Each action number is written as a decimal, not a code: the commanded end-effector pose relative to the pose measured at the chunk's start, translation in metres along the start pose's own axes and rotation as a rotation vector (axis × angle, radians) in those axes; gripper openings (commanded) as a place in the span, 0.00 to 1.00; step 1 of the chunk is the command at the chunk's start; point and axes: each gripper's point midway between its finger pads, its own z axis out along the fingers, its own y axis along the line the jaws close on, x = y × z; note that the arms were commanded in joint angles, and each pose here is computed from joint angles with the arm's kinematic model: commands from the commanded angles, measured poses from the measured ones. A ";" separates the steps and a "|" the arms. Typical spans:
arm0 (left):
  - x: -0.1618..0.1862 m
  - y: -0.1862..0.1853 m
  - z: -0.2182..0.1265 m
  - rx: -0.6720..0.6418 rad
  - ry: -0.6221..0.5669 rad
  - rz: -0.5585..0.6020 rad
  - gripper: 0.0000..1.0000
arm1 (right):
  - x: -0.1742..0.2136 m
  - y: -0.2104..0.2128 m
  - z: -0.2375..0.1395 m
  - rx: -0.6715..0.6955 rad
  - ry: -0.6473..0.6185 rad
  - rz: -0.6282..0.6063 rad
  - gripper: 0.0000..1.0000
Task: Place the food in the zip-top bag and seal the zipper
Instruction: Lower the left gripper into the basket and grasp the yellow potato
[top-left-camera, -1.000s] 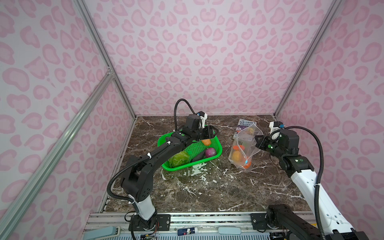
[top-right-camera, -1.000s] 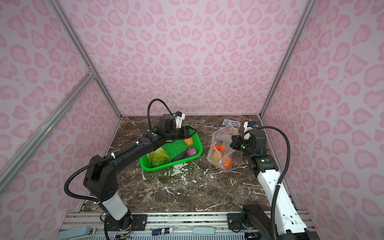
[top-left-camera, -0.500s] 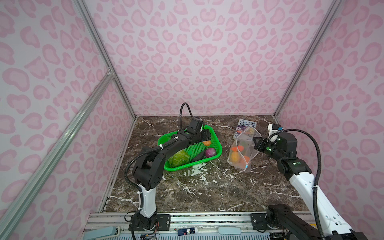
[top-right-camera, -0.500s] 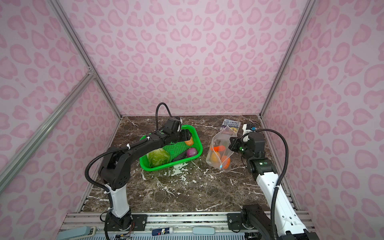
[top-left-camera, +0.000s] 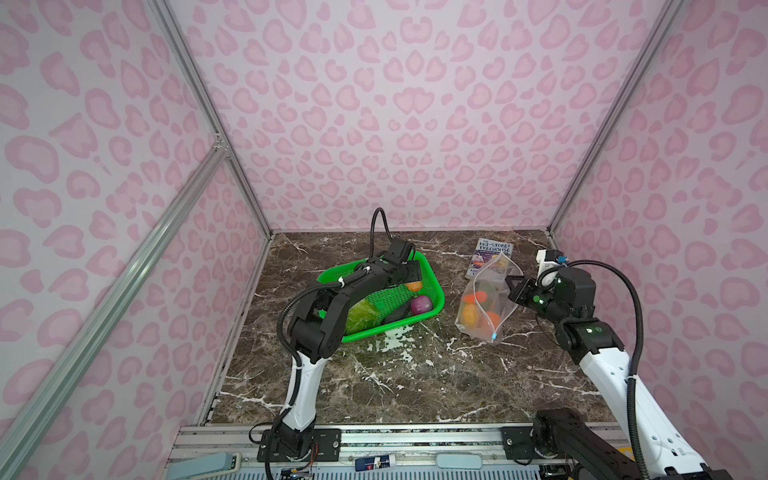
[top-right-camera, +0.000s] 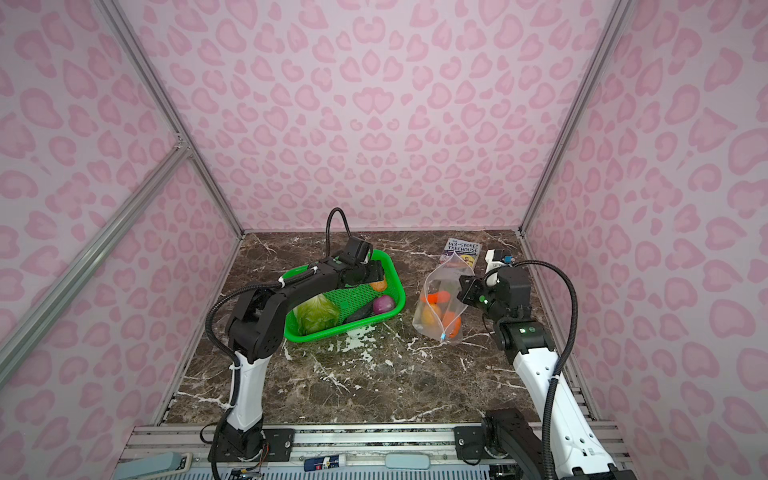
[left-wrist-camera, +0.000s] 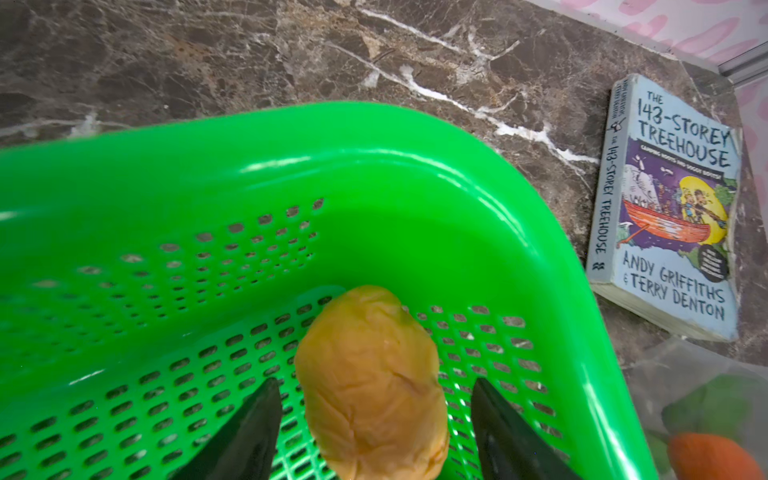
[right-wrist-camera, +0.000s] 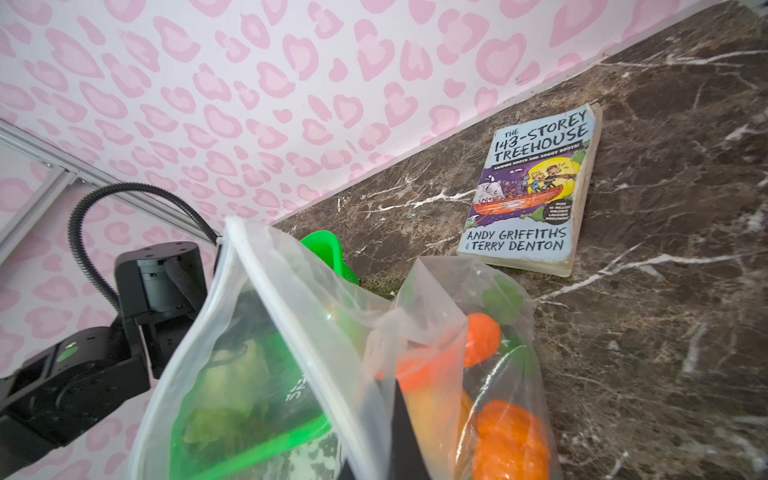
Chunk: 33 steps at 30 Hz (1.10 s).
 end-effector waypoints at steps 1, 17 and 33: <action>0.003 0.000 0.009 0.000 0.026 -0.004 0.74 | -0.002 0.003 0.003 -0.018 -0.009 -0.005 0.00; 0.018 0.006 0.029 0.001 0.066 -0.032 0.73 | 0.000 0.008 0.007 -0.017 0.005 -0.018 0.00; 0.008 0.014 0.002 -0.004 0.012 -0.001 0.51 | -0.013 0.011 -0.003 0.025 -0.006 -0.091 0.00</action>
